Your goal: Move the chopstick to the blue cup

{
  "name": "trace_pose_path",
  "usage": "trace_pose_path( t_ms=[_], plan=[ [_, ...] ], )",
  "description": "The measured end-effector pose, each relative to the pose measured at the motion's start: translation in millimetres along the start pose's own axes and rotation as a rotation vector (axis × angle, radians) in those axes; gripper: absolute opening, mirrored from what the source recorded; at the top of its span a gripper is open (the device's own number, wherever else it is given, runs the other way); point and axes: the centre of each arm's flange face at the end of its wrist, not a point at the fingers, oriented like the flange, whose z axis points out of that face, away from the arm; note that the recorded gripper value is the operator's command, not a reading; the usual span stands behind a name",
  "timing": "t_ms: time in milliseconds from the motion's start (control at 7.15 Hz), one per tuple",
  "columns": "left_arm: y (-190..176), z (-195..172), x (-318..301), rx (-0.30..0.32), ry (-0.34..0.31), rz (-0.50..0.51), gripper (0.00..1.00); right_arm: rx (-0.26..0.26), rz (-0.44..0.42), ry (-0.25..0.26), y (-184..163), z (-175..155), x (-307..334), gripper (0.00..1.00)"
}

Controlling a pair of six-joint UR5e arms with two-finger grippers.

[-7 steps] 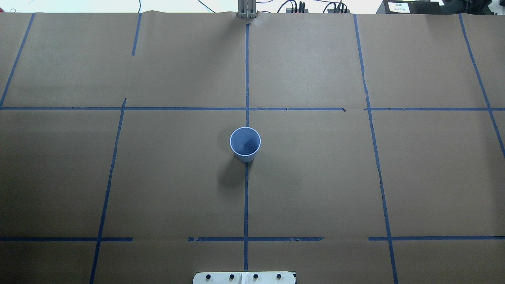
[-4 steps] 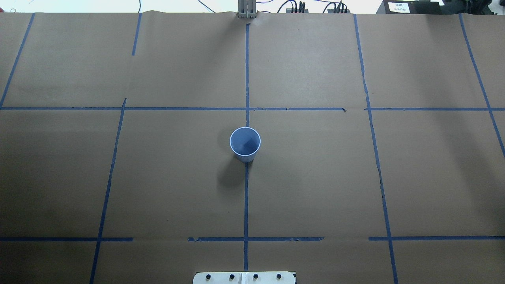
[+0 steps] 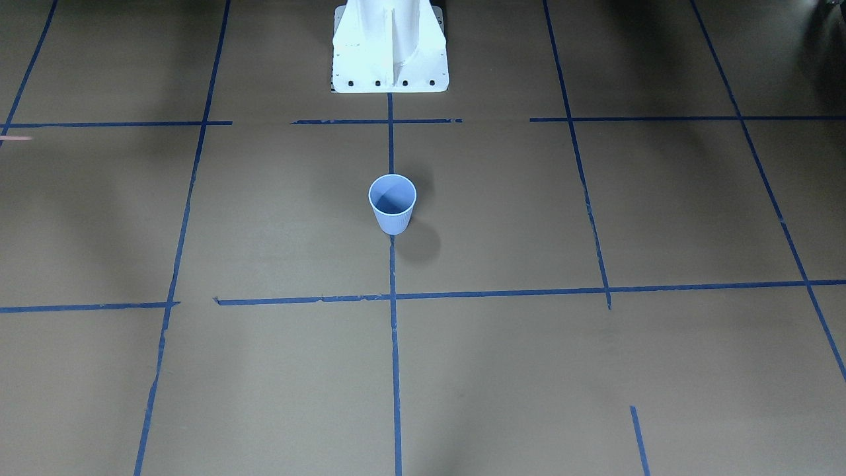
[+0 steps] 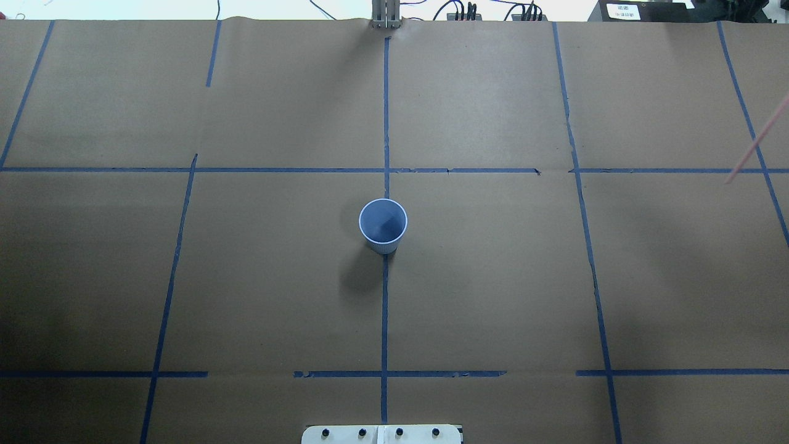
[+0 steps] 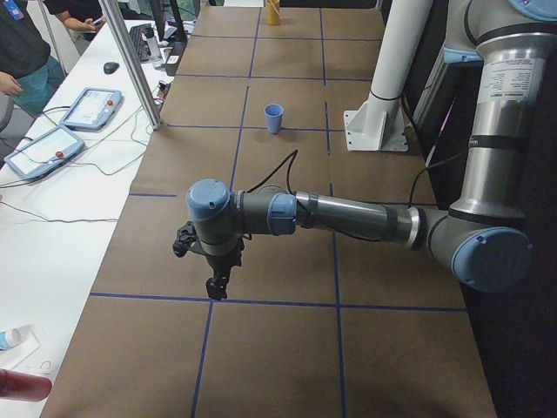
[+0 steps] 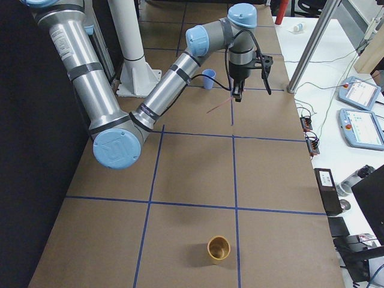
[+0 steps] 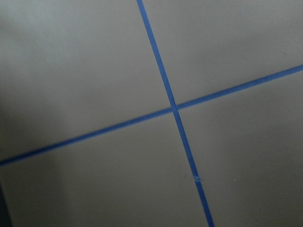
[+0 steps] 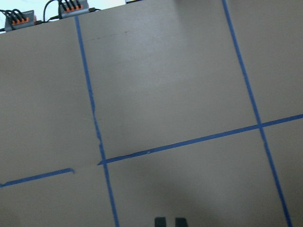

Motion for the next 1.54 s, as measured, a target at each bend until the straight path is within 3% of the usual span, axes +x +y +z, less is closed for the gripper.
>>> trace_pose_path(
  t_ms=[280,559,979,1538],
  plan=[
    [10,12,-8,-0.017,0.024,-0.032,1.00,-0.022,0.065,-0.042,39,7,-95,0.00],
    [10,14,-9,-0.020,0.028,-0.039,1.00,-0.023,0.097,-0.042,91,27,-194,0.00],
    [10,13,-8,-0.018,0.028,-0.039,1.00,0.082,0.111,-0.053,163,75,-307,0.01],
    [15,13,-6,-0.016,0.029,-0.038,1.00,0.193,0.096,-0.069,181,117,-380,0.01]
  ],
)
